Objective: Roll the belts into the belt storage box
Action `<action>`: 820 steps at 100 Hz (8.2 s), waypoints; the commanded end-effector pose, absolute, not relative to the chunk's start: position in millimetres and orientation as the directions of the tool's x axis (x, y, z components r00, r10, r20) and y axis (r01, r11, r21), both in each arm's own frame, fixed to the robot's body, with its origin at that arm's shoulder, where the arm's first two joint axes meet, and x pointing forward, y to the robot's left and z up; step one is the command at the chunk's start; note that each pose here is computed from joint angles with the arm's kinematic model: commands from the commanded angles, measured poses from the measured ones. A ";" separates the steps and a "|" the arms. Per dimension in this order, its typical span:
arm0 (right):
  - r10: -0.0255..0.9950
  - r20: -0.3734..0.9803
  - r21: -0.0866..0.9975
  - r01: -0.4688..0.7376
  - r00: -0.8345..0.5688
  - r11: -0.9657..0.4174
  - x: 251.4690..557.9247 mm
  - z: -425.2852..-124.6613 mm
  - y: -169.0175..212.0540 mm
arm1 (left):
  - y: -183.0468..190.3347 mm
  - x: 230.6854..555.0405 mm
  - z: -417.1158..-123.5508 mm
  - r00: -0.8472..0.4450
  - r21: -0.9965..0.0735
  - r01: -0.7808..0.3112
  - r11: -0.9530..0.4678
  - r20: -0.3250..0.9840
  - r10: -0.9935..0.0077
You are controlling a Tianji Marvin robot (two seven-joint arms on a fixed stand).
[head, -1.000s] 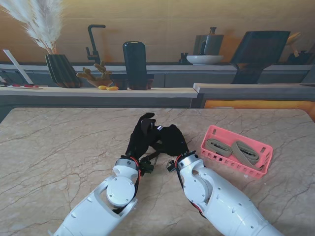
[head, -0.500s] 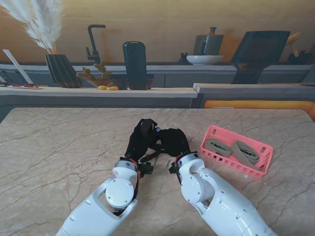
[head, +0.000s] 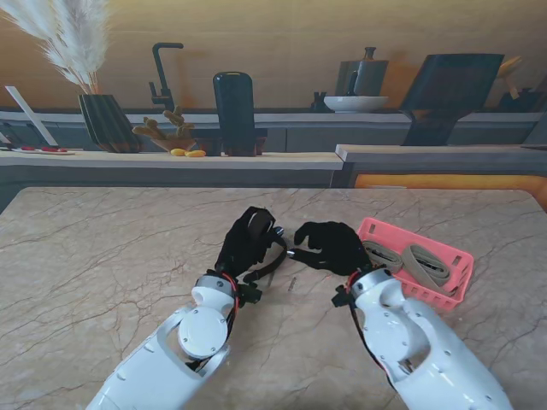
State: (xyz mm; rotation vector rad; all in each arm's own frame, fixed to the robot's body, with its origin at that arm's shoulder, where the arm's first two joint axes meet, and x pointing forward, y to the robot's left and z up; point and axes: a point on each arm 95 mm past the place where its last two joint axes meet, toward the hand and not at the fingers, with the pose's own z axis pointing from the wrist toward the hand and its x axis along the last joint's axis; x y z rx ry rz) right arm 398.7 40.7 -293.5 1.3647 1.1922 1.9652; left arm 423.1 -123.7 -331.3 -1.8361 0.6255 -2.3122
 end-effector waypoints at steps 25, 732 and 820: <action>0.735 0.601 0.796 0.150 -0.314 -0.586 391.8 -291.8 36.6 | -119.1 435.0 -337.8 -0.418 -0.586 -0.109 -0.803 0.760 -0.497; 0.601 0.800 0.535 0.448 0.005 -0.716 419.8 -311.0 48.5 | -111.3 435.3 -334.7 -0.446 -0.618 -0.068 -0.783 0.721 -0.530; 0.768 0.588 0.806 0.265 -0.254 -0.530 433.4 -297.6 98.3 | -111.9 451.7 -344.3 -0.516 -0.953 0.004 -0.302 0.256 -0.818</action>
